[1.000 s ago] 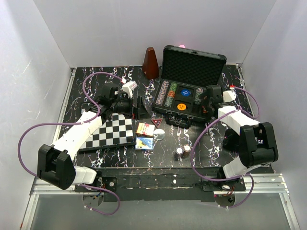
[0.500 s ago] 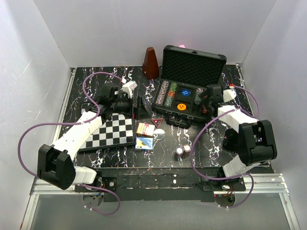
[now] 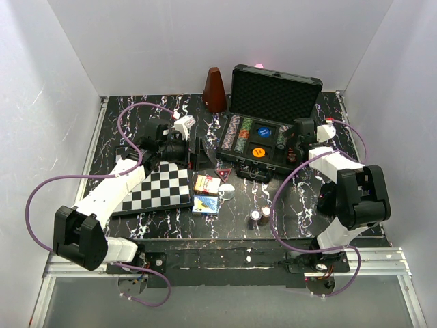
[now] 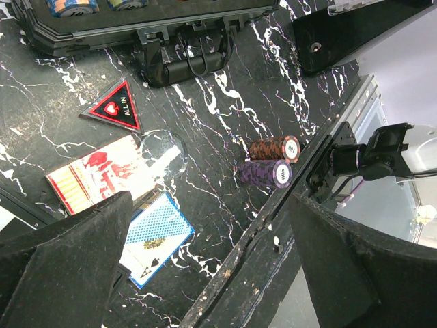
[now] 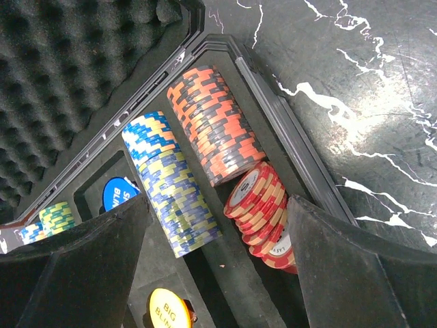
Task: Pack up texas hold em set
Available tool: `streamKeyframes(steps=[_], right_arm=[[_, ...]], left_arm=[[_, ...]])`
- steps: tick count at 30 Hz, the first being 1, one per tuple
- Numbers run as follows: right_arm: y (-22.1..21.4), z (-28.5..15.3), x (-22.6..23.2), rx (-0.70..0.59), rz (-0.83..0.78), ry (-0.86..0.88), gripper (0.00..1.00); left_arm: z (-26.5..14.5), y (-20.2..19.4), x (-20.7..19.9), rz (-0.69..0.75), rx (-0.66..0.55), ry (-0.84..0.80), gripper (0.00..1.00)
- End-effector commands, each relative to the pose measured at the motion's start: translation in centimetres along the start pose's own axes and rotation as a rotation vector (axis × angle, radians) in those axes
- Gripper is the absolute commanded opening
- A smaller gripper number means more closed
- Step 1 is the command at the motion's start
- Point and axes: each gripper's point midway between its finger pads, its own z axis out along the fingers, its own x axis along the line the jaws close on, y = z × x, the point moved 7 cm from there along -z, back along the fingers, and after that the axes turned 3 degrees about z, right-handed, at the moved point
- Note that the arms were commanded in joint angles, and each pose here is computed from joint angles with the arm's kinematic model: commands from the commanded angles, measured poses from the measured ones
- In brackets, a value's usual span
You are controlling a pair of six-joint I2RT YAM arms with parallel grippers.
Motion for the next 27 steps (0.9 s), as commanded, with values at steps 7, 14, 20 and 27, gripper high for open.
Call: streamKeyframes(steps=[7, 14, 20, 27], right_arm=[[2.1, -0.1, 3.9, -0.059, 0.089, 0.092, 0.88], [2.2, 1.3, 3.4, -0.025, 0.09, -0.014, 0.88], [2.1, 1.9, 3.2, -0.008, 0.091, -0.049, 0.89], [2.0, 1.2, 2.9, 0.005, 0.078, -0.031, 0.91]], left_arm=[[-1.0, 1.4, -0.9, 0.045, -0.05, -0.01, 0.98], [-0.9, 1.4, -0.9, 0.043, -0.047, -0.014, 0.98], [-0.8, 1.4, -0.8, 0.041, -0.044, -0.015, 0.98], [-0.9, 1.4, -0.8, 0.041, -0.046, -0.016, 0.98]])
